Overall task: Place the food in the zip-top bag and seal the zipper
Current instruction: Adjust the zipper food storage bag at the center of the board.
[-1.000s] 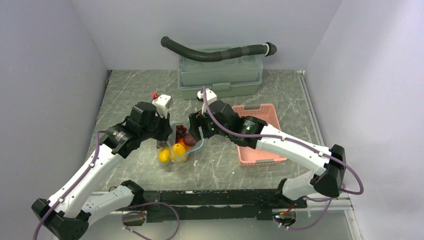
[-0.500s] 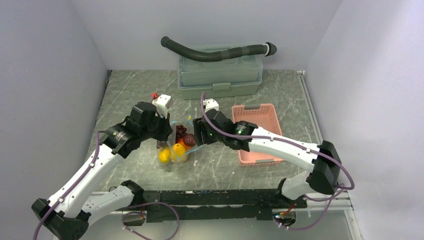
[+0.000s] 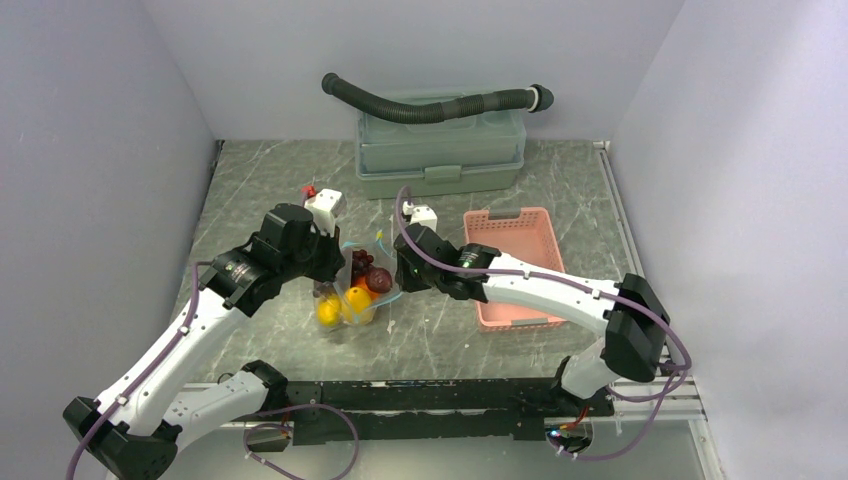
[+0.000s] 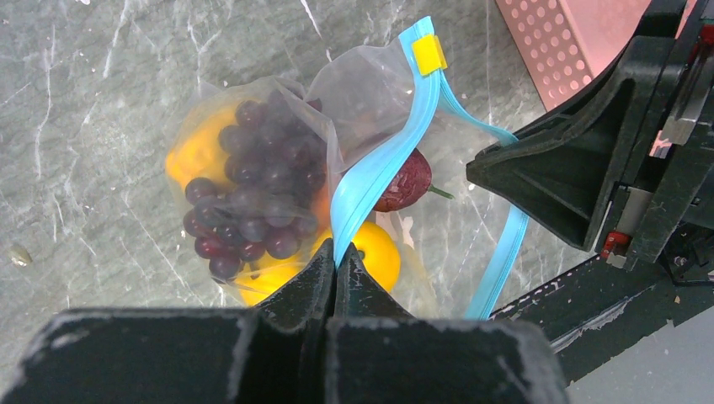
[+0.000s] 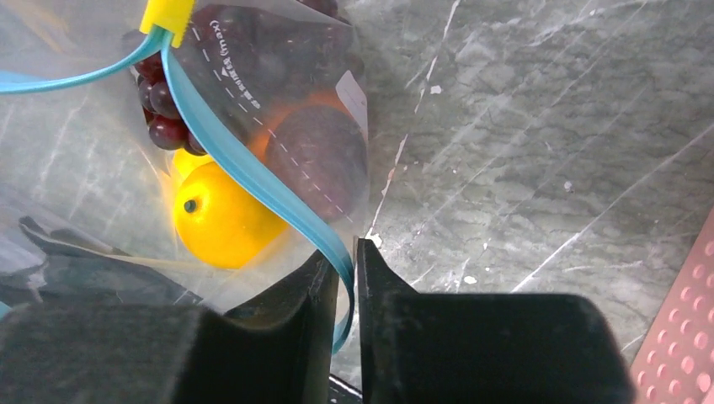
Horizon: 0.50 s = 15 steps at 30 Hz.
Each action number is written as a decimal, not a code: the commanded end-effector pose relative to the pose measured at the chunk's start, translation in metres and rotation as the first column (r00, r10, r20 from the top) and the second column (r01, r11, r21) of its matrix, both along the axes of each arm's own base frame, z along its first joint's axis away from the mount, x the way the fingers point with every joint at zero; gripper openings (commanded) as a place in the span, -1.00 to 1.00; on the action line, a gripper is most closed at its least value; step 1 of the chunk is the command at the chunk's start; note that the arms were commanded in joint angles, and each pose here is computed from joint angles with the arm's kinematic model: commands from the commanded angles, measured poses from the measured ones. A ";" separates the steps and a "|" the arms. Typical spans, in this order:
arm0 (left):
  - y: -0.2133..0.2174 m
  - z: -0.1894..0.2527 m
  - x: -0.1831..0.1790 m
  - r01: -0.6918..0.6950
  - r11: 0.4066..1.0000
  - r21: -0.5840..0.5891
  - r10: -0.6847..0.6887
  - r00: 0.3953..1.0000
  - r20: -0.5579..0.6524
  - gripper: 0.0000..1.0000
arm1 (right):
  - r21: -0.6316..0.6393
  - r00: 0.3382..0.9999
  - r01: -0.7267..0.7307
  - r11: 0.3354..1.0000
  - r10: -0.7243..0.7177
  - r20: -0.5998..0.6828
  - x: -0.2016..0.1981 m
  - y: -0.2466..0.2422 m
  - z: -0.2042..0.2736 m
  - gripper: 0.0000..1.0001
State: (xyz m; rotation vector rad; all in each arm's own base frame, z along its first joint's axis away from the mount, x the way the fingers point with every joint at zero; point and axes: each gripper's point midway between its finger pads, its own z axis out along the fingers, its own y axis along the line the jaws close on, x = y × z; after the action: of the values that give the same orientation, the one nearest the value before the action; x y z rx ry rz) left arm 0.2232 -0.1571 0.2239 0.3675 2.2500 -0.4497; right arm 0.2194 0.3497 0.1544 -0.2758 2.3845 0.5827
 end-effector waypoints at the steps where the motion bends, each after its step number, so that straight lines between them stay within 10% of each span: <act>1: 0.000 0.004 0.003 0.004 1.000 0.002 -0.004 1.000 0.030 -1.00 | 0.040 0.999 0.043 0.998 -0.044 0.026 0.008 0.003 0.017 -0.78; 15: 0.001 0.008 0.002 0.010 1.000 -0.006 -0.009 0.999 0.050 -1.00 | 0.140 0.987 -0.017 0.990 -0.006 0.162 0.009 -0.001 0.098 -1.00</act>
State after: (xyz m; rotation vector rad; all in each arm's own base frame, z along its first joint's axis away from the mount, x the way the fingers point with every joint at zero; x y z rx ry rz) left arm 0.2232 -0.1571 0.2243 0.3672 2.2481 -0.4504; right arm 0.2218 0.3476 0.1807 -0.2737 2.3394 0.6001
